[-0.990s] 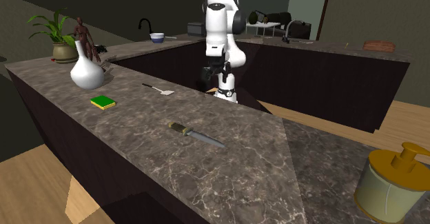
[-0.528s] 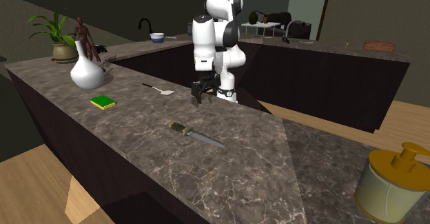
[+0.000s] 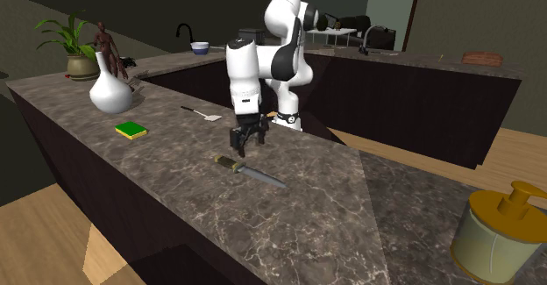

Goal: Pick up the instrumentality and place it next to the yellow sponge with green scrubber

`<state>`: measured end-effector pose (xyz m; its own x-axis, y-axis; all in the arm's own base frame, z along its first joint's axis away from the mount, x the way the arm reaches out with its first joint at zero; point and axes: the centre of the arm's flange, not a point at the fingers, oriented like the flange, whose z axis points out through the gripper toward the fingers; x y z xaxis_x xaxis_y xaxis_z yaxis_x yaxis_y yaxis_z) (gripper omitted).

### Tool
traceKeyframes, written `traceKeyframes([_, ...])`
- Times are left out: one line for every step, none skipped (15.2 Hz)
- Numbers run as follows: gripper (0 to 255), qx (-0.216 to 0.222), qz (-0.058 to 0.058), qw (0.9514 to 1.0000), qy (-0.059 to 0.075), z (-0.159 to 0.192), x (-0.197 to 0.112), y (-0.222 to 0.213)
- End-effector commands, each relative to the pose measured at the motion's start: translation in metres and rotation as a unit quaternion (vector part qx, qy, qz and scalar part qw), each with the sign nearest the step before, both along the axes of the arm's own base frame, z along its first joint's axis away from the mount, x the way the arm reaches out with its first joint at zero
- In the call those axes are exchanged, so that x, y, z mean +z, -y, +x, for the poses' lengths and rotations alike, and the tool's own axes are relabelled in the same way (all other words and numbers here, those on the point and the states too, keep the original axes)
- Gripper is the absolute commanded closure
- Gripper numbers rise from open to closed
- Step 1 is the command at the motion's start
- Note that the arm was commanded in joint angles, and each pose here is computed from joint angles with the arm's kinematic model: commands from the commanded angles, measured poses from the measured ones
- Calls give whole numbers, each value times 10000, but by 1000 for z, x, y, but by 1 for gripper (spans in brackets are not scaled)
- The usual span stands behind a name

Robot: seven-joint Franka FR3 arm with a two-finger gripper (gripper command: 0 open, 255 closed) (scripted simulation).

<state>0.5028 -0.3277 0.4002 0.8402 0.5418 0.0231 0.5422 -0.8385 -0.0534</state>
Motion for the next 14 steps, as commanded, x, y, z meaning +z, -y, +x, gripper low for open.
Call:
traceKeyframes([0, 173, 29, 9998, 53, 17, -12, 16])
traceKeyframes([0, 252, 43, 9996, 76, 27, -17, 23])
traceKeyframes([0, 294, 50, 9995, 89, 32, -19, 27])
traceKeyframes([0, 294, 50, 9995, 89, 32, -25, 26])
traceKeyframes([0, 294, 50, 9995, 89, 32, -30, 26])
traceKeyframes([0, 294, 50, 9995, 89, 32, -35, 26])
traceKeyframes([0, 294, 50, 9995, 89, 32, -41, 25])
traceKeyframes([0, 294, 50, 9995, 89, 32, -46, 25])
traceKeyframes([0, 294, 50, 9995, 89, 32, -51, 25])
traceKeyframes([0, 294, 50, 9995, 89, 32, -56, 24])
traceKeyframes([0, 294, 50, 9995, 89, 32, -59, 24])
traceKeyframes([0, 294, 50, 9995, 89, 32, -59, 24])
traceKeyframes([0, 294, 50, 9995, 89, 32, -59, 24])
traceKeyframes([0, 294, 50, 9995, 89, 32, -59, 24])
